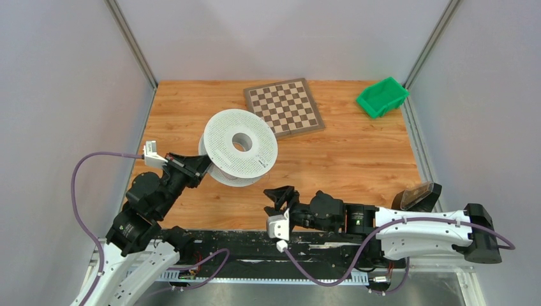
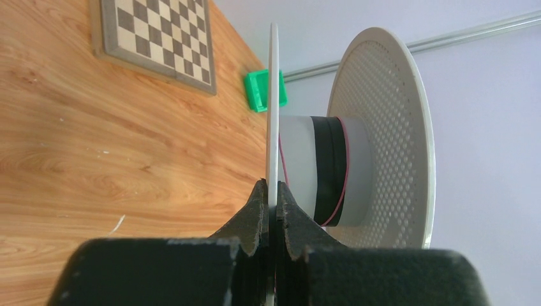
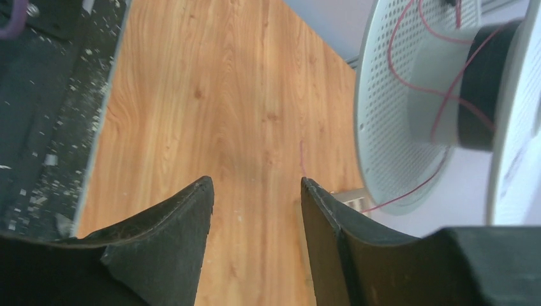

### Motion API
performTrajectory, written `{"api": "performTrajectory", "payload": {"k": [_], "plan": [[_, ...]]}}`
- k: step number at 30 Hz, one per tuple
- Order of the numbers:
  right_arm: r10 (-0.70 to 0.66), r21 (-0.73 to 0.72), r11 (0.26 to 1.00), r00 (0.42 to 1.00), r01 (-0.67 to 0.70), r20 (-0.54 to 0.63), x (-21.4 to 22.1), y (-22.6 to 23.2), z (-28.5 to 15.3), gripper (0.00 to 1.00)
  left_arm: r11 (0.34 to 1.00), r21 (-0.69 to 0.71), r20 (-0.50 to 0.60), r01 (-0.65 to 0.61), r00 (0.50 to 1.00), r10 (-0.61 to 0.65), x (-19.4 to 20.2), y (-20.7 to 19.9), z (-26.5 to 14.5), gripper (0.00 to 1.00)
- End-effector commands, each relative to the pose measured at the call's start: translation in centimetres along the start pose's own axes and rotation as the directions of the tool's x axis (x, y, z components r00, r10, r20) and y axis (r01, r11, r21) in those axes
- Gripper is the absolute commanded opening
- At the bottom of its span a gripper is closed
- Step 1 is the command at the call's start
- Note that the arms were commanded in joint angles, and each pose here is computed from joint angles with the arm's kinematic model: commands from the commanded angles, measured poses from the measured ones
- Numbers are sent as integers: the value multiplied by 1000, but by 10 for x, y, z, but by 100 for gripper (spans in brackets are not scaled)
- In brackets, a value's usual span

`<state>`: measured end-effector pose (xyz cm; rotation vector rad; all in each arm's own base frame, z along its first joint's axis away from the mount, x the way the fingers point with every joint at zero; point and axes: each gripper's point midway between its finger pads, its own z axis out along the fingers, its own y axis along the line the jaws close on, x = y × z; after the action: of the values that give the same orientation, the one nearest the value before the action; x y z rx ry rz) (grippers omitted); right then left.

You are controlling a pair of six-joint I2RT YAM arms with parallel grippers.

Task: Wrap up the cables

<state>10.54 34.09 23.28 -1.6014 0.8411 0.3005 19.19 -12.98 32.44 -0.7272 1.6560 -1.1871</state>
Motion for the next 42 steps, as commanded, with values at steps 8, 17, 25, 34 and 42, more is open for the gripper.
{"api": "performTrajectory", "payload": {"k": [8,17,25,34,42], "plan": [[-297,99,948,952,303,-69,-12,-43,4,51,989,138,3,51,999,-52,-10,-45,-9,0],[-371,37,924,917,380,-150,6,-35,13,48,987,150,-20,63,998,-60,-7,-52,-10,0],[-414,35,900,876,435,-248,29,-42,19,37,985,154,-36,80,997,-75,-5,-52,-12,0],[-296,138,943,952,304,-74,-8,-41,20,0,985,157,-21,67,998,-65,-7,-51,-11,0],[-30,124,992,975,3,221,-66,-39,19,0,989,149,-3,14,1000,-14,-4,-39,-1,0]]}}
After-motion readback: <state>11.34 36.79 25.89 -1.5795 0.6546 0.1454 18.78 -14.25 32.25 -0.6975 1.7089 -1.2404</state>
